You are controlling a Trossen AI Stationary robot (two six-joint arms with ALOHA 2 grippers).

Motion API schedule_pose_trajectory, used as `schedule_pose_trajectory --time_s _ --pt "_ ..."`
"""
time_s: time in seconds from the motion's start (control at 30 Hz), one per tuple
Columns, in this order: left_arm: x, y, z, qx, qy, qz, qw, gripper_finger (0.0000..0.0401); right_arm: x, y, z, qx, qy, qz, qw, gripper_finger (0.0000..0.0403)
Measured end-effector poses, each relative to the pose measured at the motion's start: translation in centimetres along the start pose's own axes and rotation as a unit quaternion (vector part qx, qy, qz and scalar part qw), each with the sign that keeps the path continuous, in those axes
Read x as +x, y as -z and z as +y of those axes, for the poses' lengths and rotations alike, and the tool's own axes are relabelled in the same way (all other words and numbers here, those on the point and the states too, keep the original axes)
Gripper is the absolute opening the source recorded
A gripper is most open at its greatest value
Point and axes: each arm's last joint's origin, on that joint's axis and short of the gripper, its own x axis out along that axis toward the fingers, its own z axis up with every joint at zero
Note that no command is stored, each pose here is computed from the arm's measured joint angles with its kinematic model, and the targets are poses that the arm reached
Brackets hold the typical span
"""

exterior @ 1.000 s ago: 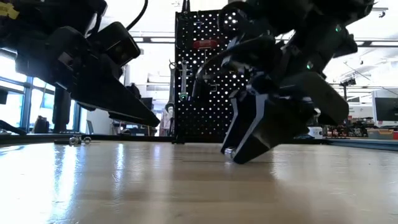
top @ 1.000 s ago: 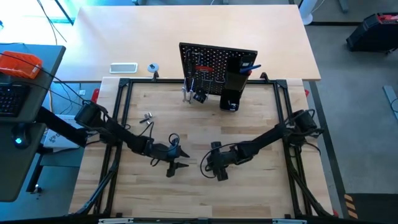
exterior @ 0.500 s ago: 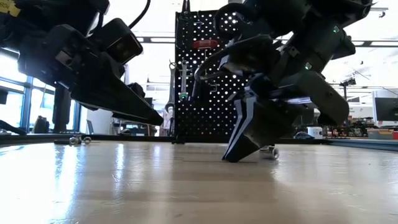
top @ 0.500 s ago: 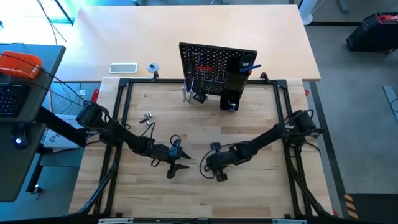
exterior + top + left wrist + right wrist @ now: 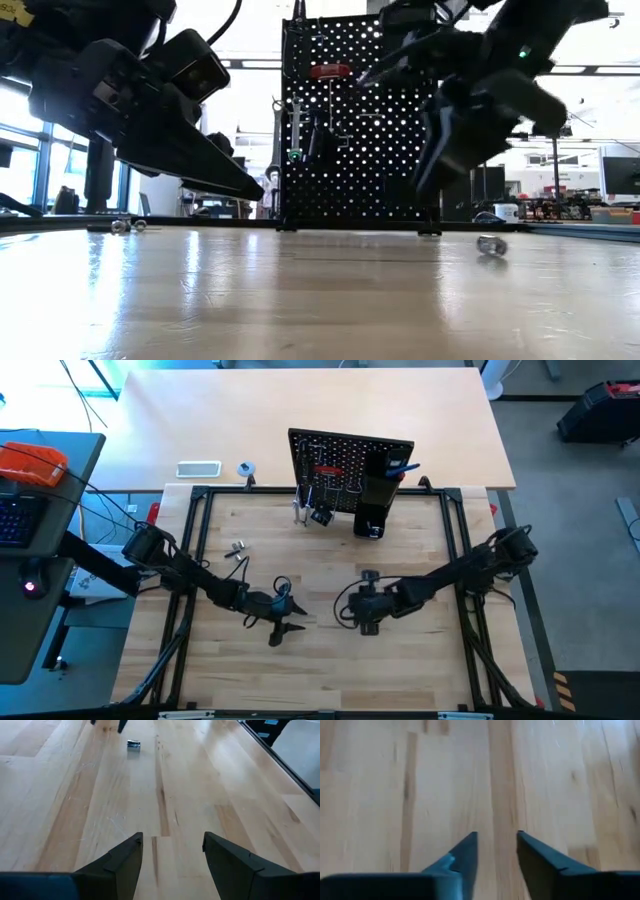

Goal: Hang tools onto peg board
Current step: Put the socket into the bottom black bin on the peg board

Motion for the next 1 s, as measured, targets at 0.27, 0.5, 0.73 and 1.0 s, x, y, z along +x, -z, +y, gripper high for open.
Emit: schedule_pose_trajectory --time_s 0.27,0.5,0.73,1.0 --pt "0.1 -0.1 0.5 0.001 -0.008 -0.002 1.0 0.0201 -0.2 3.1 0.5 0.047 -0.012 0.141 0.989 0.0222" --pt "0.1 -0.1 0.5 0.004 -0.005 -0.002 1.0 0.0201 0.0 5.9 1.3 0.094 -0.045 0.176 0.979 0.0226" --pt "0.1 -0.2 0.5 0.001 -0.004 -0.004 1.0 0.0201 -1.3 7.6 1.8 0.122 -0.026 0.149 0.981 0.019" --pt "0.1 -0.3 0.7 -0.002 -0.006 -0.01 1.0 0.0201 -6.9 9.7 2.0 0.178 -0.038 0.205 0.962 0.0184"
